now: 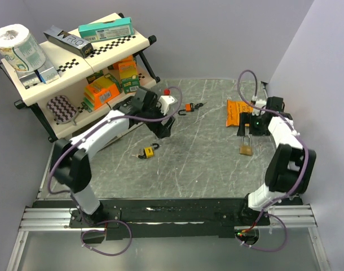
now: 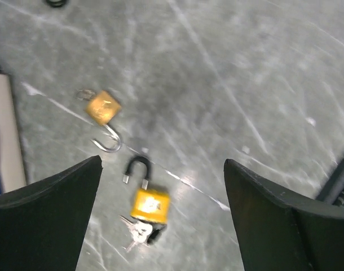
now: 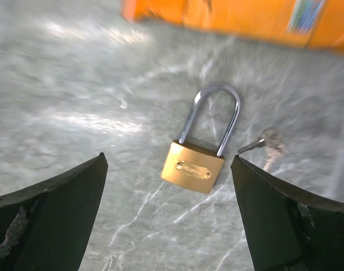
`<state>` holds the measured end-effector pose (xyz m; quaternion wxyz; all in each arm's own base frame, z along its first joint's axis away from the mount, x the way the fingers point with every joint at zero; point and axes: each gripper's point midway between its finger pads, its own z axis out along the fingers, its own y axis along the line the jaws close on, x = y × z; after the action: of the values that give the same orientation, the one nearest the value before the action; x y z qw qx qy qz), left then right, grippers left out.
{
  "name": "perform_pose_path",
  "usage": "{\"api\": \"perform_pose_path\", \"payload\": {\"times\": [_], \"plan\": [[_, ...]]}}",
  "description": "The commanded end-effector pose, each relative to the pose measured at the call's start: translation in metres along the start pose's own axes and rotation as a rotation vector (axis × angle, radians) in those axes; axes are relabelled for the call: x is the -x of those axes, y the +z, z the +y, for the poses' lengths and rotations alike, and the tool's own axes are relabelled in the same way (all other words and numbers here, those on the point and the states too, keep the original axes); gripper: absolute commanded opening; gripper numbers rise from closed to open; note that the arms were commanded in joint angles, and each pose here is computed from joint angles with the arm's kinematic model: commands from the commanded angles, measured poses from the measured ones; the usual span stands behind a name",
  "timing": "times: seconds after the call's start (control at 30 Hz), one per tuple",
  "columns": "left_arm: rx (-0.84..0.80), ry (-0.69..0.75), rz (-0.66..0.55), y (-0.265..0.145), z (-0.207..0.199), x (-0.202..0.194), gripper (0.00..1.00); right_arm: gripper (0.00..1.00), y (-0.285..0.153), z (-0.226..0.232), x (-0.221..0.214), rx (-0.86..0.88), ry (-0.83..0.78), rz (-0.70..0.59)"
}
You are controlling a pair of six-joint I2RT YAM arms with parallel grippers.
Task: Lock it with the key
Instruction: Place the lock at the center of the board.
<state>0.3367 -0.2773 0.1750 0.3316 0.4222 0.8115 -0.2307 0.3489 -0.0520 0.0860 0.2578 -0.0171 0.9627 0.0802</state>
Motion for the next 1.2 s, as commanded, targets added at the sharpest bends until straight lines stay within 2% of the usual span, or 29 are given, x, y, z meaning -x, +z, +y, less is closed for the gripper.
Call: {"api": "perform_pose_path", "payload": {"times": [0.0,0.07,0.1,0.13,0.17,0.23,0.4,0.6,0.9,1.17], "plan": [[0.134,-0.093,0.047,0.013,0.037,0.005,0.91,1.00,-0.072,0.027,0.066,0.033,-0.165,-0.299],[0.182,-0.212,0.059,0.023,0.044,0.000,0.91,1.00,-0.100,0.047,0.081,0.084,-0.229,-0.425],[0.202,-0.233,0.049,0.027,0.048,0.000,0.91,1.00,-0.108,0.053,0.083,0.097,-0.237,-0.458],[0.236,-0.338,0.058,0.035,0.051,-0.008,0.90,1.00,-0.116,0.056,0.090,0.100,-0.242,-0.507],[0.258,-0.379,0.063,0.038,0.054,-0.012,0.88,1.00,-0.128,0.067,0.093,0.139,-0.215,-0.545],[0.284,-0.476,0.082,0.049,0.055,-0.024,0.84,1.00,-0.140,0.078,0.095,0.187,-0.190,-0.563],[0.306,-0.571,0.077,0.065,0.059,-0.031,0.80,1.00,-0.156,0.120,0.084,0.423,-0.258,-0.549],[0.319,-0.618,0.090,0.088,0.066,-0.043,0.76,1.00,-0.163,0.142,0.072,0.568,-0.305,-0.547],[0.365,-0.593,0.093,0.118,0.062,-0.049,0.66,1.00,-0.161,0.142,0.066,0.557,-0.316,-0.551],[0.539,-0.537,0.096,0.123,0.077,-0.056,0.60,1.00,-0.156,0.139,0.063,0.541,-0.298,-0.540]]}}
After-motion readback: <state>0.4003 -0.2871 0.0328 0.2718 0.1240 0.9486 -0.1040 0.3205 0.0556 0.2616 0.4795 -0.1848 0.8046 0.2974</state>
